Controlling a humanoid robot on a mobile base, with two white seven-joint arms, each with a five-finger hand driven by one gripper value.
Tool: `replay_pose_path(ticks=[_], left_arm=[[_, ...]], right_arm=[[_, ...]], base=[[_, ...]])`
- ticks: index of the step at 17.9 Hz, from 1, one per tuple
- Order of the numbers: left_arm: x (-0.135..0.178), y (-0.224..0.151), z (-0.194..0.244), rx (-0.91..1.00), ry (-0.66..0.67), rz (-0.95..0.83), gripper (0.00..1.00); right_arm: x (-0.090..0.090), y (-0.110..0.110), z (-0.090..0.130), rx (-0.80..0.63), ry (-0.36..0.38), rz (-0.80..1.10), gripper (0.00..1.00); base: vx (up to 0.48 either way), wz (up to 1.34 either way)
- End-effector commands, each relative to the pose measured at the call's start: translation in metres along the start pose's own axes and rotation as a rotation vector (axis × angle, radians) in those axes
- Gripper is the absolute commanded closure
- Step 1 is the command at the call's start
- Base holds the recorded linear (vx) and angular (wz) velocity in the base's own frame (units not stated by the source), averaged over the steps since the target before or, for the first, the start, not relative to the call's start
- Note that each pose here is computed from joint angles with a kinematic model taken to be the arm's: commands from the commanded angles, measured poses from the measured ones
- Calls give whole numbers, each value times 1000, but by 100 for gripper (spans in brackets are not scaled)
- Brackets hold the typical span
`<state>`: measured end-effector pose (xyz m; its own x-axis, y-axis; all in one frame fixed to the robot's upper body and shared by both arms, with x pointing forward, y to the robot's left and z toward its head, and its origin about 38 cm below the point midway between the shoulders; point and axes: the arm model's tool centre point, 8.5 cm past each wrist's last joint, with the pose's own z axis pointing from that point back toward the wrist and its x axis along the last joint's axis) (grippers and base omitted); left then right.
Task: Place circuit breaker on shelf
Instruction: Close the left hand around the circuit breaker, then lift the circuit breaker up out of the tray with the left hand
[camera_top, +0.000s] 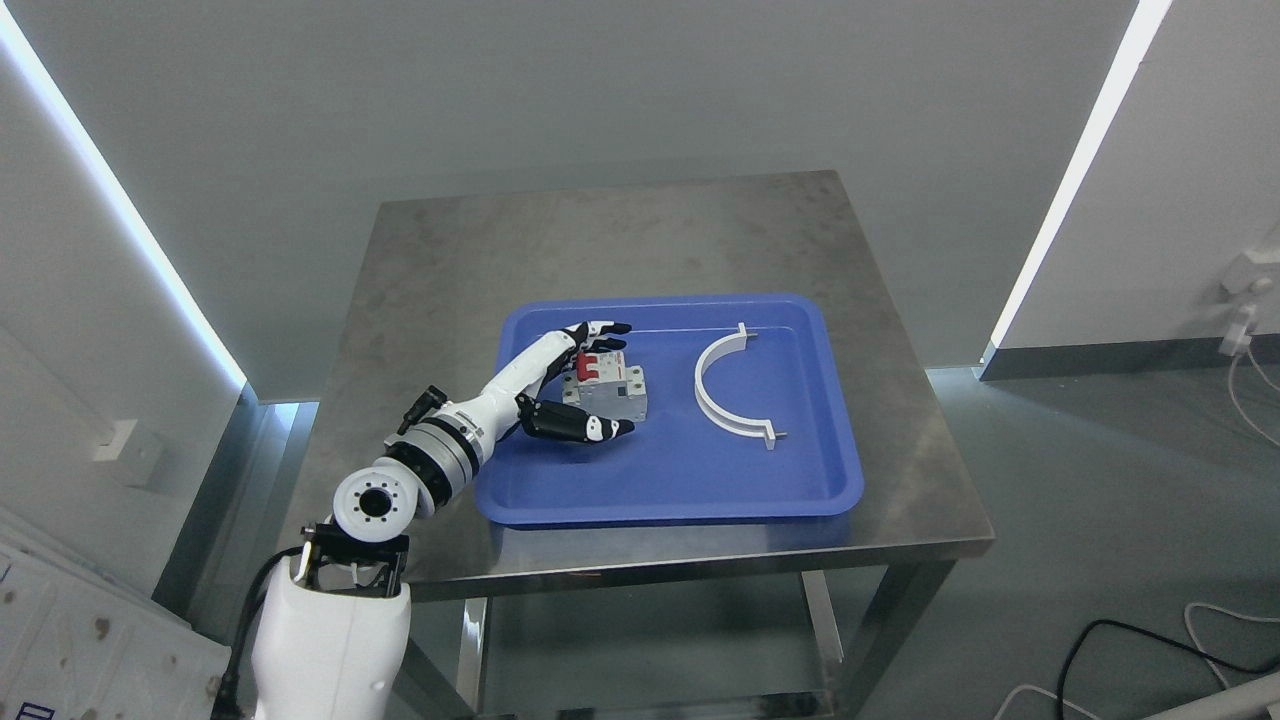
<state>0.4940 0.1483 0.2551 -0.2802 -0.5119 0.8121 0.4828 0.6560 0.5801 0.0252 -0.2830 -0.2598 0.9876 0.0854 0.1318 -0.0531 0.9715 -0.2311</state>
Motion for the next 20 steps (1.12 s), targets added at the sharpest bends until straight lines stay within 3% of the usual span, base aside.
replay_pose_path(ticks=[1, 9, 11, 13, 17, 20], left_arm=[[1, -1, -3, -13, 34, -72, 41], [-22, 15, 13, 4, 15, -143, 69], [-24, 14, 16, -10, 0, -150, 86], [-22, 19, 17, 6, -38, -146, 94], [13, 68, 25, 226, -222, -119, 93], [20, 109, 51, 596, -383, 15, 92]], right_arm=[[-7, -10, -1, -13, 62, 32, 0], [-7, -10, -1, -13, 62, 32, 0], [-7, -10, -1, -13, 62, 32, 0], [-7, -10, -1, -13, 62, 32, 0], [-7, -10, -1, -13, 62, 32, 0], [-7, -10, -1, -13, 62, 32, 0]], base=[[18, 0], [3, 0], [0, 0], [0, 0], [0, 0], [0, 0]])
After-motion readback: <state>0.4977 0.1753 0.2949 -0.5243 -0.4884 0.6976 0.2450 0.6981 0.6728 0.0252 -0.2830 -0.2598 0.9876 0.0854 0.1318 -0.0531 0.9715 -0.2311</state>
